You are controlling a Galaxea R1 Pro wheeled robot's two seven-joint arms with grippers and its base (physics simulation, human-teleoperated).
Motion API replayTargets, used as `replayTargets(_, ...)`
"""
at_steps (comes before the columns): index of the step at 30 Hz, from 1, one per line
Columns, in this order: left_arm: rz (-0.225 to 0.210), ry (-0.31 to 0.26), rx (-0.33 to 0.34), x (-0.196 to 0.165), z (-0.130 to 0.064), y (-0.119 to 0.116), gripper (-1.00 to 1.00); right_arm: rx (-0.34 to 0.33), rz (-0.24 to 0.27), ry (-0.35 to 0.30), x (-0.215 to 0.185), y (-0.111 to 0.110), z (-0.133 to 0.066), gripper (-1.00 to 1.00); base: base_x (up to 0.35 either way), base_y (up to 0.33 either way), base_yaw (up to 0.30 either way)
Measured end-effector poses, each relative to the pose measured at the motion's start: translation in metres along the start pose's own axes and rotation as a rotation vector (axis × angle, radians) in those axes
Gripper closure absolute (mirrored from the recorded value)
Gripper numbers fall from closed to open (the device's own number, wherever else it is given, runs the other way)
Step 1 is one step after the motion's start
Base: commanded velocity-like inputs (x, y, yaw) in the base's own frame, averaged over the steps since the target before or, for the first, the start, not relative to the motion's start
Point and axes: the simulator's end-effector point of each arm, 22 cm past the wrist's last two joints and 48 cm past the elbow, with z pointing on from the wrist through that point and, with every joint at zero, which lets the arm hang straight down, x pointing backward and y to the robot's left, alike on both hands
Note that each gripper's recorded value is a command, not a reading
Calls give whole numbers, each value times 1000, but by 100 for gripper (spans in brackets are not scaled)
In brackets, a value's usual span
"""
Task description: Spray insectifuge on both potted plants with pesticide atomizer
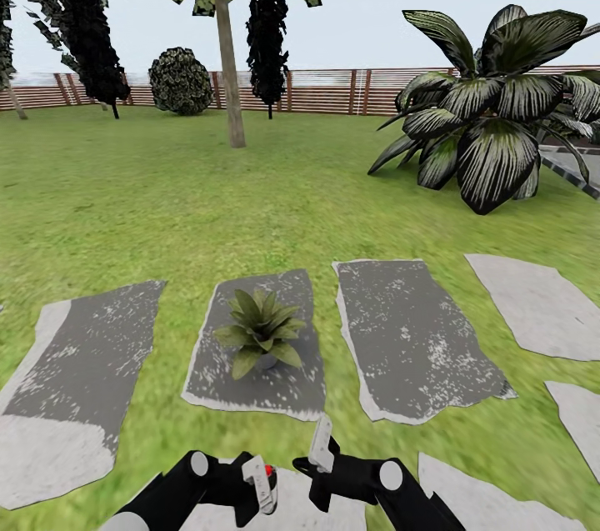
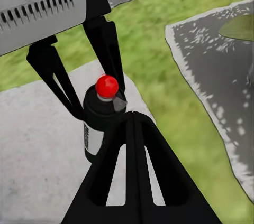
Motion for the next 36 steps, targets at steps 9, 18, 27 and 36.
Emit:
replayTargets(9, -4, -16, 9, -9, 4, -5, 100, 0, 1, 1, 0, 0, 0, 100, 0, 0, 0)
replayTargets(18, -2, -29, 17, -18, 8, -10, 100, 0, 1, 1, 0, 0, 0, 100, 0, 0, 0)
replayTargets(27, 0, -38, 32, -23, 10, -15, 100, 1, 0, 1, 1, 0, 0, 100, 0, 0, 0)
replayTargets(36, 3, -41, 34, -25, 10, -15, 100, -1, 1, 4, 2, 0, 0, 100, 0, 0, 0)
